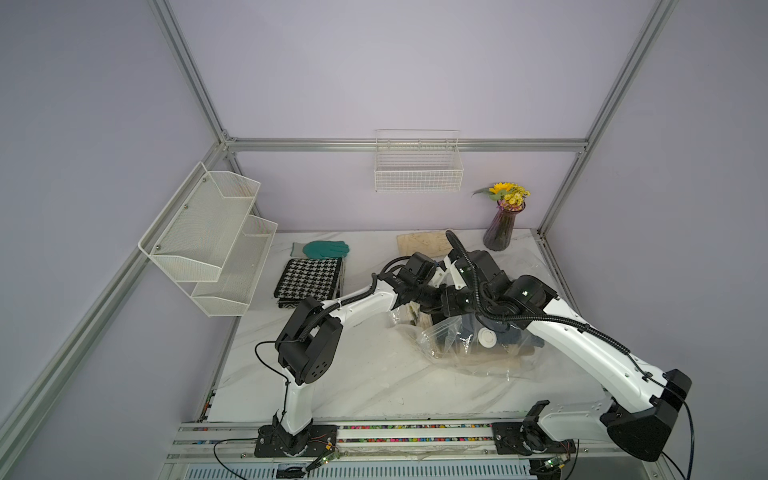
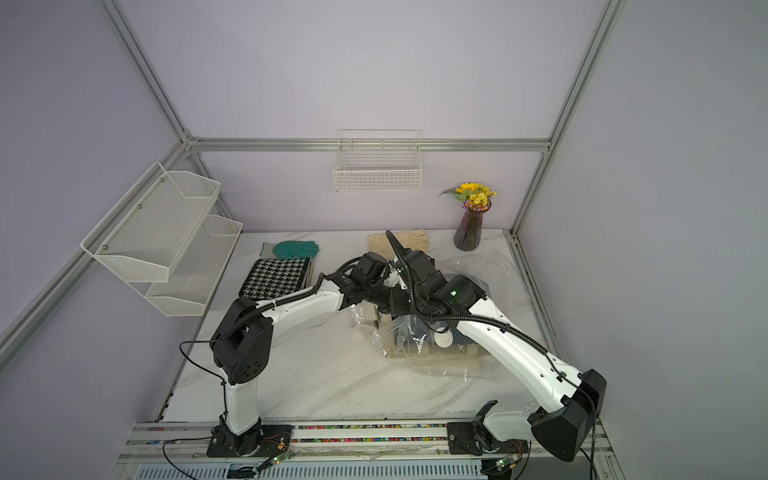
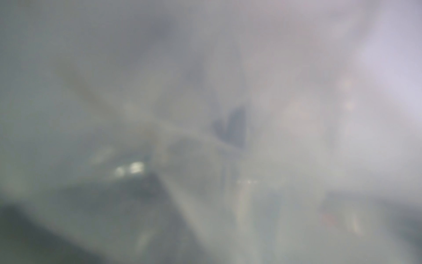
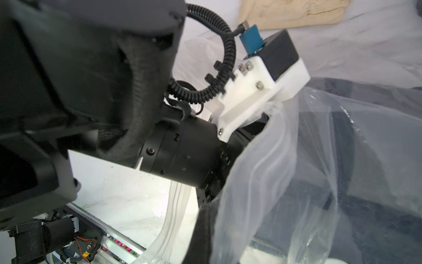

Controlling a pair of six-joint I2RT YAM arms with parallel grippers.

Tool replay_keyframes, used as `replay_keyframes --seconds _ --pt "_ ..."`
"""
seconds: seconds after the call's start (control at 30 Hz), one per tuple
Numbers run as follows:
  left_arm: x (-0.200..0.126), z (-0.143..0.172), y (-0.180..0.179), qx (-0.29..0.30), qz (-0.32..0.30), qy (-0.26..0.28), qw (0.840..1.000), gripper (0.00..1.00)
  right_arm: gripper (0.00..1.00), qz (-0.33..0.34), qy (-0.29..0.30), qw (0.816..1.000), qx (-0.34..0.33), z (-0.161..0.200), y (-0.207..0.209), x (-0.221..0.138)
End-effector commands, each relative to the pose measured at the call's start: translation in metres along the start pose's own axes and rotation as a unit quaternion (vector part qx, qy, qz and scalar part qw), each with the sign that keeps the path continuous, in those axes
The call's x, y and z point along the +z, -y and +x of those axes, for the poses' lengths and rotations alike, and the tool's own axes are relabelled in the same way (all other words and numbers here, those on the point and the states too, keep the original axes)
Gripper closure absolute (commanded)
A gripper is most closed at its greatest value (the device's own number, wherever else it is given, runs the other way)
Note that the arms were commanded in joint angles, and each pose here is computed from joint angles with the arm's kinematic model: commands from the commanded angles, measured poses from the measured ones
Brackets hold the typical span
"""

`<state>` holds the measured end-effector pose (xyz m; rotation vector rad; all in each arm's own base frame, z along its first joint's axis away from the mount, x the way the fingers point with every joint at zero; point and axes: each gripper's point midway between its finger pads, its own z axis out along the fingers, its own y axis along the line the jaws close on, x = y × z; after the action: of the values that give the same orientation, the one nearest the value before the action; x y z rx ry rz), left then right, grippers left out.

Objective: Take the scarf out of the vacuum bag
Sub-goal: Take out the scarf from the vacuum bag.

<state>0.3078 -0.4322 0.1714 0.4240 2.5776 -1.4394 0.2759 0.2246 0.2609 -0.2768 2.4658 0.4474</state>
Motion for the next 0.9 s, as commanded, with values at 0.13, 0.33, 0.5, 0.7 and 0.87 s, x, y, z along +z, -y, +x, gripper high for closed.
replay_keyframes --seconds 0.13,0.33,0.5,0.7,0.87 --pt "-0.045 -0.018 0.07 0.075 0.053 0.048 0.995 1.0 0.95 0.019 0.01 1.0 0.006 -0.001 0.007 -0.003" --pt "-0.054 -0.016 0.06 0.076 0.01 0.039 0.996 1.0 0.95 0.044 0.017 0.999 0.012 -0.003 0.016 -0.005" --pt "-0.064 -0.014 0.055 0.08 -0.008 0.041 0.996 1.0 0.95 0.063 0.016 0.998 0.019 -0.002 0.022 -0.003" --pt "-0.079 -0.018 0.053 0.085 -0.022 0.049 0.995 1.0 0.95 0.072 0.014 0.997 0.023 -0.001 0.026 0.0" --pt "-0.09 -0.015 0.039 0.086 -0.051 0.038 0.994 1.0 0.95 0.075 0.014 0.997 0.023 -0.001 0.028 0.001"
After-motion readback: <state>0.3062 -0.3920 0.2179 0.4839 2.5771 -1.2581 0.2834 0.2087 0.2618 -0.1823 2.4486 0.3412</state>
